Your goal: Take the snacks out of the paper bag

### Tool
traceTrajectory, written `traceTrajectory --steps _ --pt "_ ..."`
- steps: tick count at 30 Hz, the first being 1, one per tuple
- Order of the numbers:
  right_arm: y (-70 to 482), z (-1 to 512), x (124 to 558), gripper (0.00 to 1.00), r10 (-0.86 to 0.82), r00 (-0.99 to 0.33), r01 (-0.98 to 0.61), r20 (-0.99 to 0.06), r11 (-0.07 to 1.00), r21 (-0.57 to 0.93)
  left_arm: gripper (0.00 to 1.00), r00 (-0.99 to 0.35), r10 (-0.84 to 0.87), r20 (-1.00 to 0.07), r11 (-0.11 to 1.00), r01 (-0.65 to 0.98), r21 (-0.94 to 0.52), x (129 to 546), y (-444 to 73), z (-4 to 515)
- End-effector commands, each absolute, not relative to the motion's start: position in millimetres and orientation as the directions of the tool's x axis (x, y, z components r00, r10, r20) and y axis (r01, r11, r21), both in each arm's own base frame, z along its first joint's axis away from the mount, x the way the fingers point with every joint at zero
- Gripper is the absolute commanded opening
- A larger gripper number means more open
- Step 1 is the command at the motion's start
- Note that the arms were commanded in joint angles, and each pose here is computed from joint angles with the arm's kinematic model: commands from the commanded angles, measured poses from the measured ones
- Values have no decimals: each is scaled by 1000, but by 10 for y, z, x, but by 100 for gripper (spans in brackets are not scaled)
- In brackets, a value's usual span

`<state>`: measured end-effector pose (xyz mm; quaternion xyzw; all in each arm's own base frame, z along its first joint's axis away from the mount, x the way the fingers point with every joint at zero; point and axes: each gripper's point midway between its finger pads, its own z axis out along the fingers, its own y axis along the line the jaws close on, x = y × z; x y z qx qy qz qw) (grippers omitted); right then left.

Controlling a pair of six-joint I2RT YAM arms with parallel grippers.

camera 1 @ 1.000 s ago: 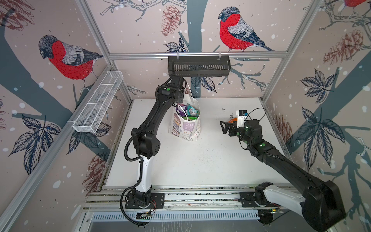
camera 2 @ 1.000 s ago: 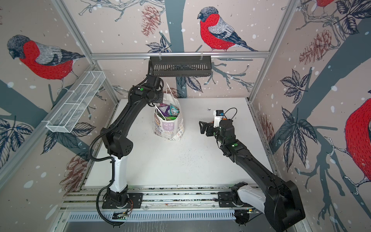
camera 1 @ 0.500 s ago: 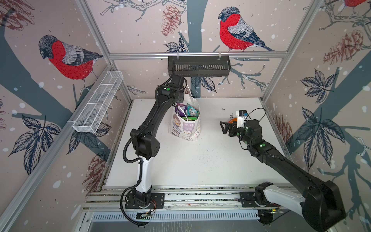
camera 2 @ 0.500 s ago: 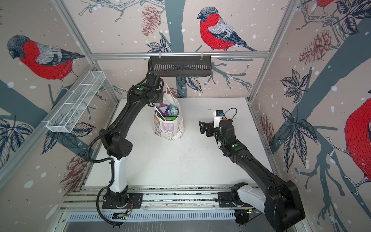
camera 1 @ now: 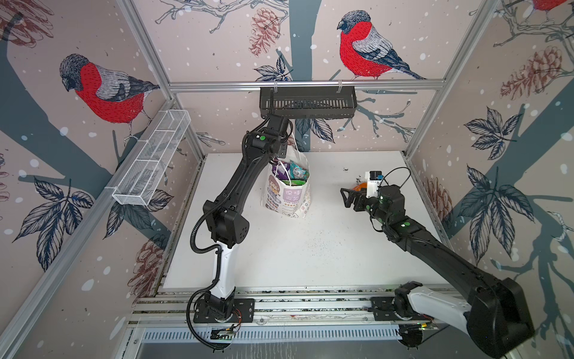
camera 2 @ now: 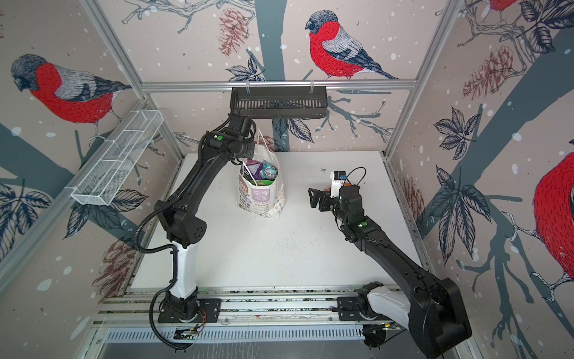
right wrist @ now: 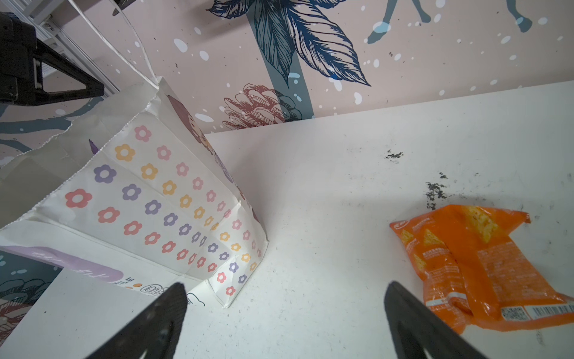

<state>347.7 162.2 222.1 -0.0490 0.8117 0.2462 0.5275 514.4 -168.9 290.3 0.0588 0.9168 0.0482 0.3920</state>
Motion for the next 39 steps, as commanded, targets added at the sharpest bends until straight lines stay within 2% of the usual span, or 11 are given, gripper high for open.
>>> traceTrajectory --steps 1,19,21,24,25,28,39 --pt "1616 2252 3502 100 186 -422 -337 -887 876 344 0 -680 130 -721 989 40 140 5097 -1620 2989" --pt "1618 2205 3507 100 178 -433 -334 -884 879 341 0 -713 115 -692 991 34 129 4999 -1600 2930" --pt "1621 2199 3504 100 178 -434 -335 -883 878 341 12 -714 113 -691 991 34 127 4993 -1599 2933" --pt "1614 2191 3505 100 176 -435 -332 -883 880 339 40 -713 118 -691 991 41 127 4987 -1611 2940" --pt "1617 2192 3503 100 176 -435 -333 -883 880 339 46 -712 118 -693 991 40 127 4984 -1609 2949" --pt "1612 2184 3504 100 174 -437 -331 -883 881 337 55 -706 125 -698 991 49 128 4968 -1628 2984" --pt "1578 2237 3516 100 170 -423 -322 -890 890 324 58 -687 138 -713 990 84 111 4763 -1726 3172"
